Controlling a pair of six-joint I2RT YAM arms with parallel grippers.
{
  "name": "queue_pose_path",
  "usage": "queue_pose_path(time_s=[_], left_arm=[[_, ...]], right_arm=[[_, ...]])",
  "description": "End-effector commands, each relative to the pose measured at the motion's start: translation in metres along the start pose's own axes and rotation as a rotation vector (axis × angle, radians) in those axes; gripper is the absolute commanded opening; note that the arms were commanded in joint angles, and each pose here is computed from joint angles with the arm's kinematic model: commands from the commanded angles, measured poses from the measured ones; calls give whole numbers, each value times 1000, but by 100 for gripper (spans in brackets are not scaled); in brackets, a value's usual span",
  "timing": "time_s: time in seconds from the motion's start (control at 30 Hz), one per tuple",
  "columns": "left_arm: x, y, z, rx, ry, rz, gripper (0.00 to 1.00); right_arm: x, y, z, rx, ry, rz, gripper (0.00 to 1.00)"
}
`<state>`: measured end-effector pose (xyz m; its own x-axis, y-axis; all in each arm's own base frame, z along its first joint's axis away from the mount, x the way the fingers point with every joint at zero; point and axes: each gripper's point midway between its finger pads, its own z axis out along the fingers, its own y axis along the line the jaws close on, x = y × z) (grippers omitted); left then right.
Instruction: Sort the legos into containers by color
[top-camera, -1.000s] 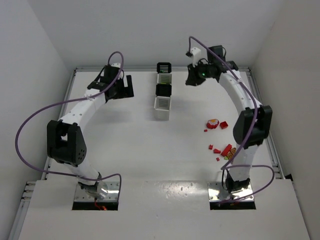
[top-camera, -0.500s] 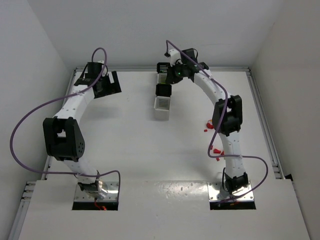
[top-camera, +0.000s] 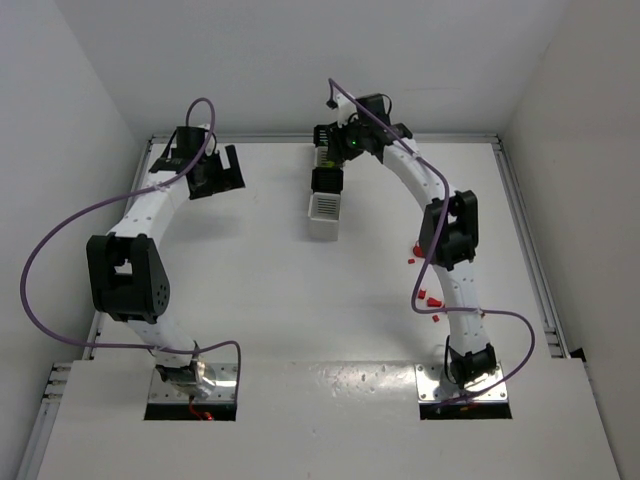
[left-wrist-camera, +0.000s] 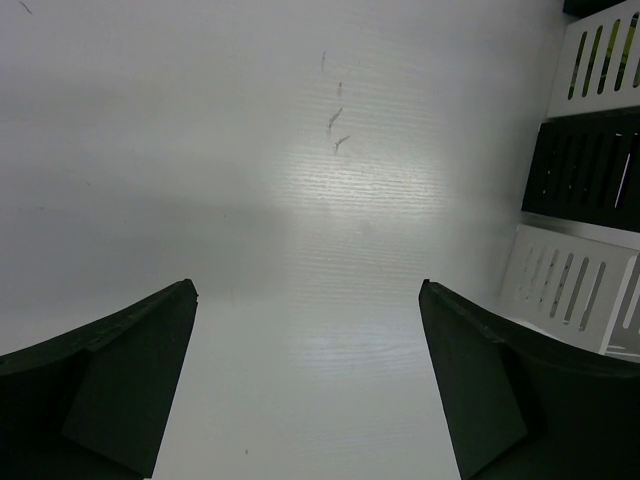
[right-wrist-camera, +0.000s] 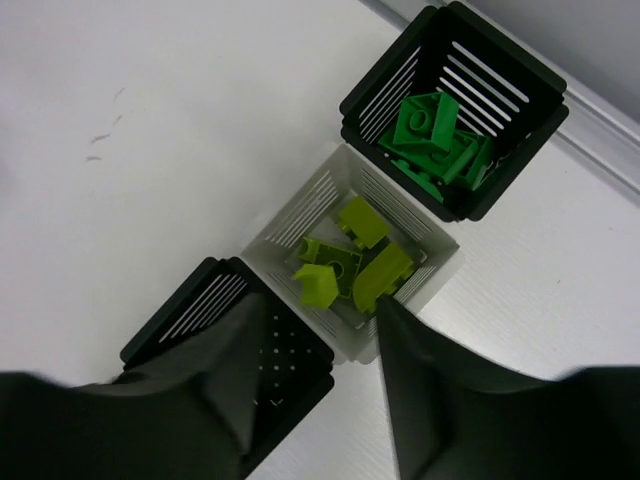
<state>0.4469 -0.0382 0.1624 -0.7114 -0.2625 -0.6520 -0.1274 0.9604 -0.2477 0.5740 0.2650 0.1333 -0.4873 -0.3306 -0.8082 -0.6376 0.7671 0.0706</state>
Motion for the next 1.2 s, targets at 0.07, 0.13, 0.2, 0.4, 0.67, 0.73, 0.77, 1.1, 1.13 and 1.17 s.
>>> queue_pose_path(time_s=[0.07,0.13,0.2,0.4,0.67,0.73,0.77,1.1,1.13,1.17], left_arm=[[-12,-6,-12,37,-45,-3,100],[-13,-9,-12,51,-50,-1,100],[-13,-11,-12,68,-45,8,100],[-6,-31,-18,170,-69,123,100],[26,-73,-18,254,-53,255,100],[32,-80,-17,261,-51,279,100],[32,-80,-17,261,-50,279,100],[38,-82,-15,245,-45,301,100],[38,-82,-15,245,-45,301,100],[37,-80,-15,236,-48,300,100]], right_arm=[[-29,-2,-3,43,-78,-29,57],[-30,-1,-6,43,-81,-29,57],[-38,7,-20,16,-94,-43,57],[3,17,-105,-41,19,-192,51],[167,44,-256,-164,435,-325,41],[215,62,-296,-209,543,-317,36],[229,65,-309,-241,569,-380,32],[353,113,-387,-517,922,-371,16],[359,112,-381,-548,963,-334,16],[363,109,-380,-548,999,-320,16]])
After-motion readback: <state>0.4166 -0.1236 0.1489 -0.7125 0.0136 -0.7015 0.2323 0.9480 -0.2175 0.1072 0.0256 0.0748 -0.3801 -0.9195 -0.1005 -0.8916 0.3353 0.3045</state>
